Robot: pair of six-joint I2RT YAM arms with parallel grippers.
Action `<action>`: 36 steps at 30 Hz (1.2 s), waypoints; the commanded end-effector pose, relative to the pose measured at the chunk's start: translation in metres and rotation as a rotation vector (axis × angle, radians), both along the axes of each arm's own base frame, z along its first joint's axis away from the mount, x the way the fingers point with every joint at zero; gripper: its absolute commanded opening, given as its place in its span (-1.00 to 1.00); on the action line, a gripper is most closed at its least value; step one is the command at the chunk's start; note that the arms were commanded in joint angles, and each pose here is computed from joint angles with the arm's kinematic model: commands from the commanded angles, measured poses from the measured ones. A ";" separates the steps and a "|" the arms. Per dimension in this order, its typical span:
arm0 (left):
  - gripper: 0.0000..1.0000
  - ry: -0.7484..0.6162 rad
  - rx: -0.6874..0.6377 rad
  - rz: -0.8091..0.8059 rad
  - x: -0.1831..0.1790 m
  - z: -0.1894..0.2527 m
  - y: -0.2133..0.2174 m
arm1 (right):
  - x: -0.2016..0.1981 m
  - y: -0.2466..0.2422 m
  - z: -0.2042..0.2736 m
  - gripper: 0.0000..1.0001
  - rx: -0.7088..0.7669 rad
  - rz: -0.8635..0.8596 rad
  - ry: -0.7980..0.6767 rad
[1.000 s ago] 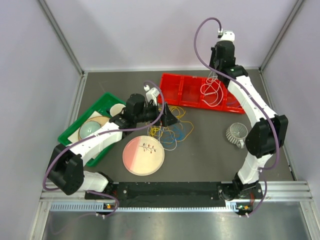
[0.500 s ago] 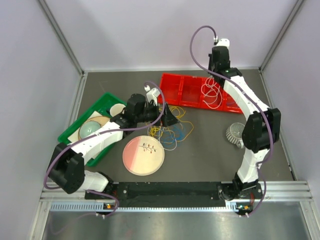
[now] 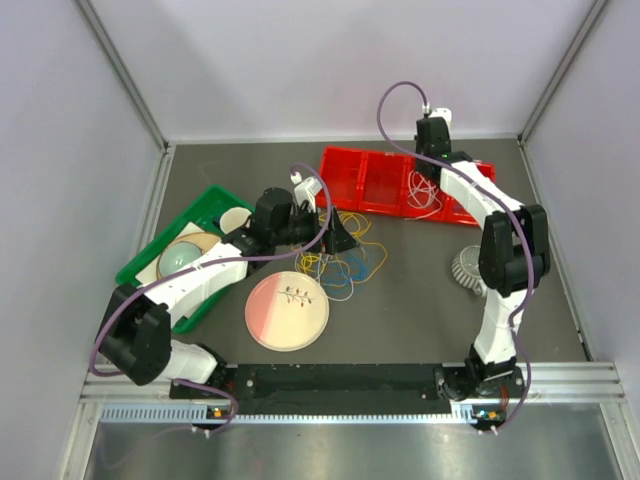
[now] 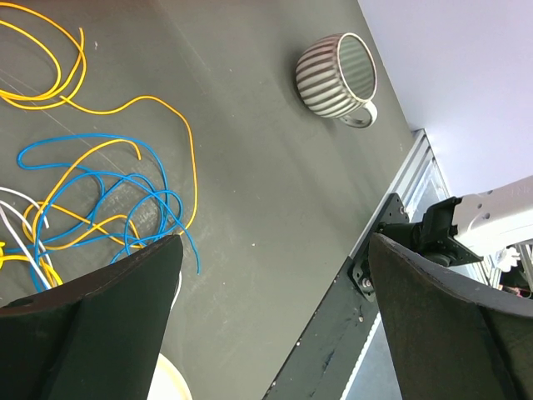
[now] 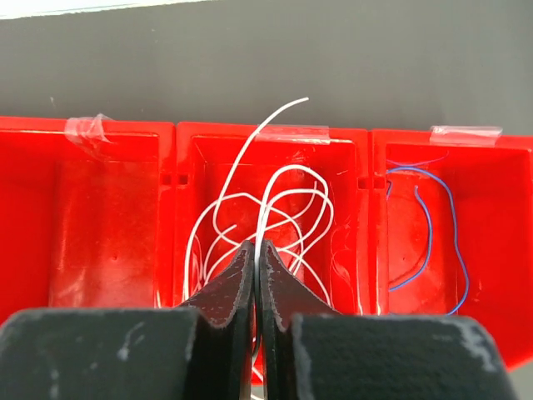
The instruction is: Untangle the cables
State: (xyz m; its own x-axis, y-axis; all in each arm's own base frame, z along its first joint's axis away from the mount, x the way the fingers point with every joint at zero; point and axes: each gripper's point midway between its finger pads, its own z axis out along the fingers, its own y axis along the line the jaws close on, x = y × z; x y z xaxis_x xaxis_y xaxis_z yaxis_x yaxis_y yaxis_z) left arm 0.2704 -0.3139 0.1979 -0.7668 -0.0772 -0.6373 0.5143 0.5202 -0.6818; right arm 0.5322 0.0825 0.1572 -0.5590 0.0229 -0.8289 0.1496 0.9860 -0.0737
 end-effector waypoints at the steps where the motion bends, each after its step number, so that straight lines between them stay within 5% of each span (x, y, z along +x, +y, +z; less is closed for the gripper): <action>1: 0.96 -0.028 -0.033 -0.005 0.005 0.010 -0.003 | 0.014 -0.002 0.004 -1.00 0.016 -0.021 -0.050; 12: 0.96 -0.026 -0.029 -0.004 0.004 0.008 -0.003 | 0.015 -0.008 -0.020 -1.00 0.026 -0.030 0.015; 14: 0.96 -0.024 -0.027 -0.006 0.004 0.007 -0.003 | 0.017 -0.003 -0.010 -0.70 0.053 -0.021 0.012; 15: 0.96 -0.022 -0.028 -0.004 0.004 0.007 -0.002 | 0.017 -0.002 -0.005 -0.32 0.064 -0.016 0.007; 18: 0.96 -0.018 -0.029 -0.007 0.004 0.006 -0.004 | 0.016 0.001 0.026 -0.02 0.097 -0.008 -0.048; 27: 0.96 -0.018 -0.037 -0.008 0.004 0.008 -0.005 | -0.001 0.001 0.104 -0.01 0.161 0.002 -0.194; 36: 0.96 -0.024 -0.044 -0.013 0.002 0.011 -0.004 | -0.006 -0.005 0.079 0.00 0.130 -0.018 -0.150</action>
